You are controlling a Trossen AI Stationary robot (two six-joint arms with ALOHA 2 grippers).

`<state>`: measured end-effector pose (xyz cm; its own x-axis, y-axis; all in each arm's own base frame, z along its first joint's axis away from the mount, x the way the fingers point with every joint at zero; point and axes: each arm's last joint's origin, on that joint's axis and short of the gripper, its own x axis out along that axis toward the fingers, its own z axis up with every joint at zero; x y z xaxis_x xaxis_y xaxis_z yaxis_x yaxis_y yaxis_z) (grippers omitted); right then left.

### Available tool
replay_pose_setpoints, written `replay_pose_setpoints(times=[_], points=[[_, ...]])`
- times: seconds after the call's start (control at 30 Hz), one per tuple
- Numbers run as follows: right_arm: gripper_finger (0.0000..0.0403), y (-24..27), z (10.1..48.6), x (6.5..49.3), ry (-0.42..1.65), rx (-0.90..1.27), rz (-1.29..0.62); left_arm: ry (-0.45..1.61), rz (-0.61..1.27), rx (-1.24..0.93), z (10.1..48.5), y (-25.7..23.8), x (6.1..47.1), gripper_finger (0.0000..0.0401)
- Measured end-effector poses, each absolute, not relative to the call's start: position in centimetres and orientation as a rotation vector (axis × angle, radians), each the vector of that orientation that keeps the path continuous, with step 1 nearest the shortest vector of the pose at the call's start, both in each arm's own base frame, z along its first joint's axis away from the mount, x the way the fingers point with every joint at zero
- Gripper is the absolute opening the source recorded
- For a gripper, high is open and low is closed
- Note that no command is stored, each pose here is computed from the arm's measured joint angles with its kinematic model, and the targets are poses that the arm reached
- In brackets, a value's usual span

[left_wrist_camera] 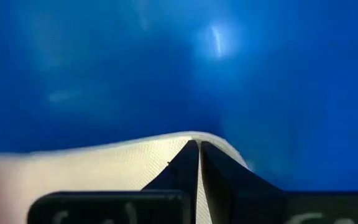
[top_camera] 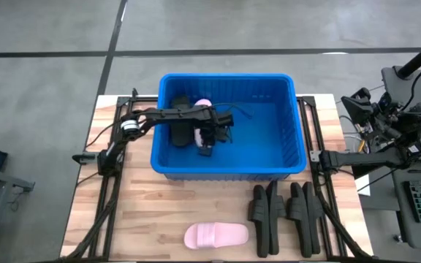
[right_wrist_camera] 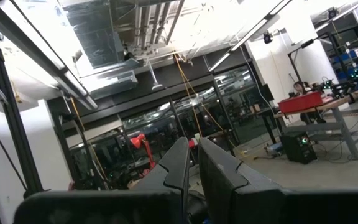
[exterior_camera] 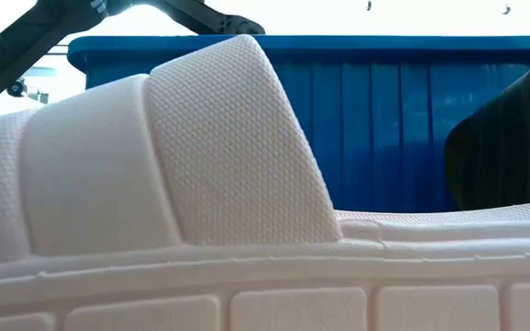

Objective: Pick and place slides into bin
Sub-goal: Put the pink slide into the blue container

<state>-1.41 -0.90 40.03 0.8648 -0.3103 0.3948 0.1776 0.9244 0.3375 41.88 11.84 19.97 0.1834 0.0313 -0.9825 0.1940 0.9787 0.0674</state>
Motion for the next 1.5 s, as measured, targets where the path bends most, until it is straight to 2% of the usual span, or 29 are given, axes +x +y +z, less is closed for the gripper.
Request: replay_pose_setpoints(times=[0.4,0.7,0.87,1.07,1.2,1.33,1.5], points=[[0.0028,-0.9,40.0,-1.4,-0.460,0.296,-0.260,1.408,-0.087,0.144,21.3,11.7,41.6,0.0001],[0.0028,-0.9,40.0,-1.4,-0.460,0.290,-0.262,1.249,0.033,0.086,27.3,11.4,40.8,0.0002],[0.0028,-0.9,40.0,-1.4,-0.460,0.290,-0.262,0.986,0.124,-0.091,33.3,10.7,39.9,0.0002],[0.0028,-0.9,40.0,-1.4,-0.459,0.289,-0.262,0.561,-0.001,-0.437,39.7,9.3,39.3,0.0008],[0.0028,-0.9,40.0,-1.4,-0.454,0.289,-0.263,0.406,-0.079,-0.420,43.0,7.1,38.3,0.0054],[0.0028,-0.9,39.8,-1.3,-0.433,0.283,-0.266,0.322,-0.119,-0.447,44.9,3.9,37.7,0.0132],[0.0028,-0.9,39.4,-1.2,-0.392,0.277,-0.271,0.358,-0.196,-0.576,45.2,0.0,37.5,0.0212]])
